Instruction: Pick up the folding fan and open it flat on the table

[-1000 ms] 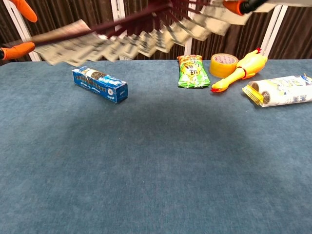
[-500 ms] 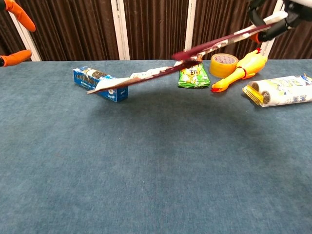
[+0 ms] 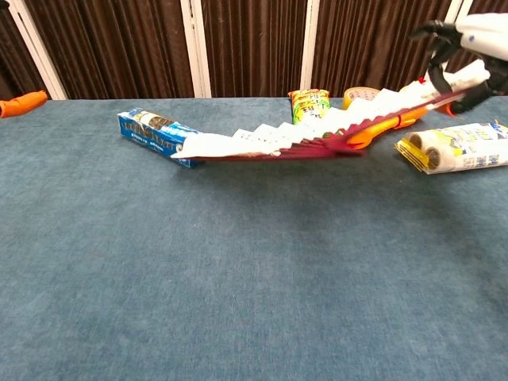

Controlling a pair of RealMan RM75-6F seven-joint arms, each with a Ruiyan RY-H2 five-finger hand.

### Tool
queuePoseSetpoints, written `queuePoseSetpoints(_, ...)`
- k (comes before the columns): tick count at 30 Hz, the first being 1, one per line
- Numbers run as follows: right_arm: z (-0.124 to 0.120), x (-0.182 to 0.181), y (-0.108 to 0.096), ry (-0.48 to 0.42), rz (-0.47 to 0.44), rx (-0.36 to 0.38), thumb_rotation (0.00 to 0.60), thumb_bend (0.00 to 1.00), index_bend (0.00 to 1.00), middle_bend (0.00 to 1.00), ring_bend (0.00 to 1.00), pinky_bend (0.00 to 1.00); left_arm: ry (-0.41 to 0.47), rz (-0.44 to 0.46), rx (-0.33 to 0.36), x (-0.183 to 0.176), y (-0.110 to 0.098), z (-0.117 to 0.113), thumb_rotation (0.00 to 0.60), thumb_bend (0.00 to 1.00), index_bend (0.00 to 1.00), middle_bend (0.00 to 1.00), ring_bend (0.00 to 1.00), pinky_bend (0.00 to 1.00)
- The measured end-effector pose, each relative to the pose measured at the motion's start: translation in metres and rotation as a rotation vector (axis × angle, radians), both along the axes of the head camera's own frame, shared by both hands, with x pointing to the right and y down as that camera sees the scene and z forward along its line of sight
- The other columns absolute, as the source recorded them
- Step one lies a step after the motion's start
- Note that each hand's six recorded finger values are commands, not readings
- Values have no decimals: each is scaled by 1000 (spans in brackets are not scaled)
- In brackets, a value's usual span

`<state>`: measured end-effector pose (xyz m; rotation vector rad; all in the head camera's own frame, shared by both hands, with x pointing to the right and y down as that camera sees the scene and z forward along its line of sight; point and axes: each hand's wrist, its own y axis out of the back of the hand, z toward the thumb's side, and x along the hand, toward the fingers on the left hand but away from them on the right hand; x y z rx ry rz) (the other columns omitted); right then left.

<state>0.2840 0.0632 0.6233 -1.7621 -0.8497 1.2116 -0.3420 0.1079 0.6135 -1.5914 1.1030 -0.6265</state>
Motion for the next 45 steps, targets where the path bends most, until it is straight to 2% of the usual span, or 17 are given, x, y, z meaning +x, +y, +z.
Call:
queuePoseSetpoints(4, 2, 8, 3, 41, -1, -54, 600, 342, 0, 22, 139, 36, 94, -12, -58, -2, 6, -10, 600, 378, 47, 0, 0, 142)
queuePoseSetpoints(10, 0, 12, 7, 84, -19, -91, 600, 342, 0, 4, 148, 36, 170, -34, -133, -7, 23, -28, 600, 378, 46, 0, 0, 140)
queuePoseSetpoints(19, -4, 26, 12, 186, -60, -116, 600, 341, 0, 0, 149, 36, 188, -129, -236, -34, 55, -34, 600, 379, 45, 0, 0, 121)
queuePoseSetpoints(26, -1, 56, 26, 284, -41, -175, 600, 341, 0, 0, 152, 36, 186, -186, -300, -52, 62, -22, 600, 378, 48, 0, 0, 110)
queuePoseSetpoints(32, 6, 74, 39, 359, -45, -222, 600, 341, 0, 0, 170, 36, 190, -212, -326, -62, 65, -13, 600, 379, 49, 0, 0, 104)
queuePoseSetpoints(38, 12, 88, 48, 462, -70, -265, 600, 341, 0, 0, 180, 36, 186, -208, -311, -63, 67, -14, 600, 379, 52, 0, 0, 104)
queuePoseSetpoints(45, 10, 96, 53, 609, -124, -307, 600, 341, 0, 0, 204, 50, 179, -197, -327, -59, 70, -10, 600, 378, 60, 0, 0, 104)
